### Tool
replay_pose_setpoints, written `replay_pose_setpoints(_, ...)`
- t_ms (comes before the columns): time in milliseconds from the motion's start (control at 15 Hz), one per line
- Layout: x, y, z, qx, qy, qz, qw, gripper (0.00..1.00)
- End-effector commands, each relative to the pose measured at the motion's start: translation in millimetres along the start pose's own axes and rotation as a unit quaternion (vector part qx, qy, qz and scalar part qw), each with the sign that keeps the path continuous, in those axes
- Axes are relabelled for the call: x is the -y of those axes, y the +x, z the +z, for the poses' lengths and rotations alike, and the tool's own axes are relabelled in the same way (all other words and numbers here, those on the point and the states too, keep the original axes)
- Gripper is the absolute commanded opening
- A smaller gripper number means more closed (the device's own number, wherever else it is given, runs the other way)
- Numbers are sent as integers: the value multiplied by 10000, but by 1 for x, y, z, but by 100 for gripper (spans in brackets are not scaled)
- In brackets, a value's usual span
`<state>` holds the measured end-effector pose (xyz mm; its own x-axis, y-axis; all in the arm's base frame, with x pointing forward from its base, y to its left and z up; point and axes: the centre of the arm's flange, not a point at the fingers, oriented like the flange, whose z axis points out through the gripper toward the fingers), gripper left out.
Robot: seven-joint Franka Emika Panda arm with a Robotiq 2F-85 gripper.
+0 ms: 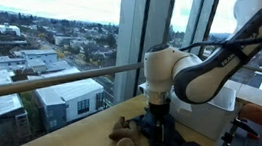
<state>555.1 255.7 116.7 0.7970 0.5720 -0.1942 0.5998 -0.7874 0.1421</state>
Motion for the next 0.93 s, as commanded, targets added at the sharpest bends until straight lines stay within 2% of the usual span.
replay_pose_setpoints(0, 6, 17, 34, 227, 89, -75, 9997, 100)
replay_pose_setpoints(67, 9, 19, 40, 263, 116, -107, 9995, 96)
replay_pose_setpoints(133, 11, 20, 43, 310, 115, -117, 9994, 72)
replay_pose_setpoints(267, 17, 21, 41, 357, 114, -172, 9991, 68)
replay_pose_setpoints(600, 27, 21, -3, 285, 33, -193, 9994, 29)
replay_pose_setpoints(867, 24, 12, -65, 34, -97, -91, 9999, 2)
